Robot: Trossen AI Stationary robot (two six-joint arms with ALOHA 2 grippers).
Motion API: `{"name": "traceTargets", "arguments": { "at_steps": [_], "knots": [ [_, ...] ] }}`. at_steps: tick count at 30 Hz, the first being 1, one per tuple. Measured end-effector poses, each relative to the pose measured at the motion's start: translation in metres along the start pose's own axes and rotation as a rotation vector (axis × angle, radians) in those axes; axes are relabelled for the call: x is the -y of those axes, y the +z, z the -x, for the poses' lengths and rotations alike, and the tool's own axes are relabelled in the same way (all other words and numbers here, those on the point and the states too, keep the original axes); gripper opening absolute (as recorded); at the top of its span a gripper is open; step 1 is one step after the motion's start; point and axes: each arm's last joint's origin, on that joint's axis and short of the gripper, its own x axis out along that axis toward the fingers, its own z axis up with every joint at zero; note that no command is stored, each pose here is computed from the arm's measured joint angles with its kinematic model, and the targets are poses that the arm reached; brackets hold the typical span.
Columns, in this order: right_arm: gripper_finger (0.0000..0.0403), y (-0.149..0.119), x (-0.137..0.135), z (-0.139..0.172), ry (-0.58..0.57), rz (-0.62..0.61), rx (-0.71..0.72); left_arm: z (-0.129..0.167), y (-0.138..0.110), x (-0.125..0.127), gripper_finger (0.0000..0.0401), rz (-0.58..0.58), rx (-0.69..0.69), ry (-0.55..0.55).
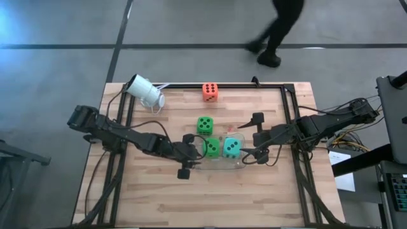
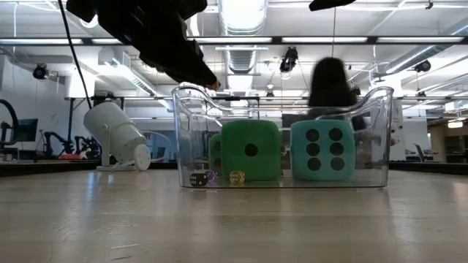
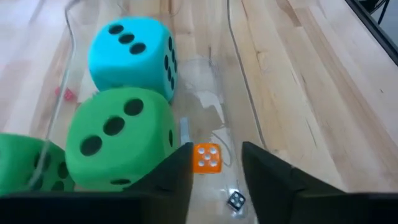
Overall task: Pick & Place Dice
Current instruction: Put the small orange die into the transparent bin
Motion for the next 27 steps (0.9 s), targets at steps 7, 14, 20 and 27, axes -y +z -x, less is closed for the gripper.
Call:
{"name": "traceTargets", "arguments": {
  "at_steps": [7,14,20,27],
  "knots": [
    [0.04,0.0,0.0,0.0,0.0,0.0,0.001,0.0,0.008,-0.002,0.0099,-0.003,0.084,0.066],
    [0.04,0.0,0.0,0.0,0.0,0.018,0.001,-0.007,0.005,-0.008,0.011,0.006,0.068,0.083],
    [0.04,0.0,0.0,0.0,0.0,0.018,0.002,-0.028,0.002,-0.007,0.0142,-0.002,0.015,0.089],
    [0.04,0.0,0.0,0.0,0.0,0.018,0.002,-0.04,0.007,-0.013,0.0167,-0.013,-0.09,0.106]
  ]
}}
